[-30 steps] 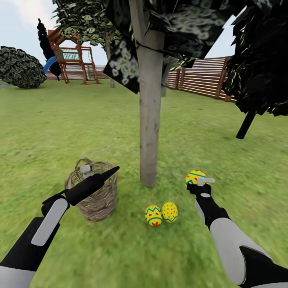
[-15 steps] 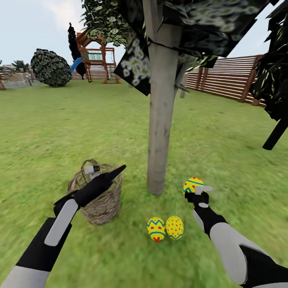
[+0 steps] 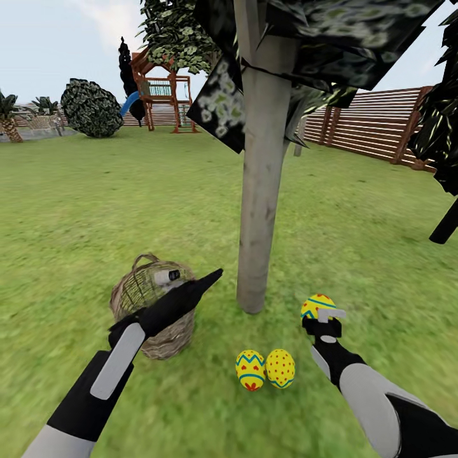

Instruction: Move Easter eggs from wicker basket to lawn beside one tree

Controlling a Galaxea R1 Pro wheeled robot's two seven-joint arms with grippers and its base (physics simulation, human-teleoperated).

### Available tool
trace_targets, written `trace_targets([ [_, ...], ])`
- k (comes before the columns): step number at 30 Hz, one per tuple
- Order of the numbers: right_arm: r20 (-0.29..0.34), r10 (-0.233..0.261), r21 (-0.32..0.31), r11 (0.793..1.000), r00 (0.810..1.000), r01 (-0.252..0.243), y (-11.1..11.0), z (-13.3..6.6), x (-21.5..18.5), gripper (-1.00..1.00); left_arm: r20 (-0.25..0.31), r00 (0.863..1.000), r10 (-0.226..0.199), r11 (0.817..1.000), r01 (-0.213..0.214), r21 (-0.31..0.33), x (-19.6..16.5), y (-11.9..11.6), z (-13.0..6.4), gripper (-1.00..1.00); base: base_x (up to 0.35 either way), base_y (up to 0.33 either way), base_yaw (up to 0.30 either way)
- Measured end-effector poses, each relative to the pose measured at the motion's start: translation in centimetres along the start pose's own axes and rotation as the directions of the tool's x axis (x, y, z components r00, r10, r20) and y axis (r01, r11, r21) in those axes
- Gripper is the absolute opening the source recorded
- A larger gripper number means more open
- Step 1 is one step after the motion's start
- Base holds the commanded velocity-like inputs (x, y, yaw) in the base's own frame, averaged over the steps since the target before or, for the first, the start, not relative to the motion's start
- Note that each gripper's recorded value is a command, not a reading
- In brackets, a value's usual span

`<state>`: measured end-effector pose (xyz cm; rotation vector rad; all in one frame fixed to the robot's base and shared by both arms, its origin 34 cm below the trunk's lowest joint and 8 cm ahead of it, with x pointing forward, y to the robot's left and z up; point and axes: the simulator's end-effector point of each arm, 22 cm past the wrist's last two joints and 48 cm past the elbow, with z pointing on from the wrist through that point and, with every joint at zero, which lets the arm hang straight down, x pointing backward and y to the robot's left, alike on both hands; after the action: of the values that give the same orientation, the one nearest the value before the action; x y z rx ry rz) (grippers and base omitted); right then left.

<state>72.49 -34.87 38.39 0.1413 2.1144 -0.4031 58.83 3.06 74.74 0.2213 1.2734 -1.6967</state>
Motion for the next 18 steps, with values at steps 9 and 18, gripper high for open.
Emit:
trace_targets([
  [9, -0.177, -0.067, -0.028, 0.998, 0.982, 0.063, -0.1, -1.4, 10.5, -1.00, -0.023, 0.999, -0.031, 0.999, 0.031, 0.008, 1.7, 0.5, 0.5, 1.00, 0.000, 0.000, 0.000],
  [18, -0.210, -0.085, -0.044, 0.996, 0.974, 0.077, 0.3, -2.3, 15.6, -1.00, -0.021, 0.997, -0.081, 0.997, 0.081, 0.013, 3.3, 1.5, 1.1, 1.00, 0.000, 0.000, 0.000],
])
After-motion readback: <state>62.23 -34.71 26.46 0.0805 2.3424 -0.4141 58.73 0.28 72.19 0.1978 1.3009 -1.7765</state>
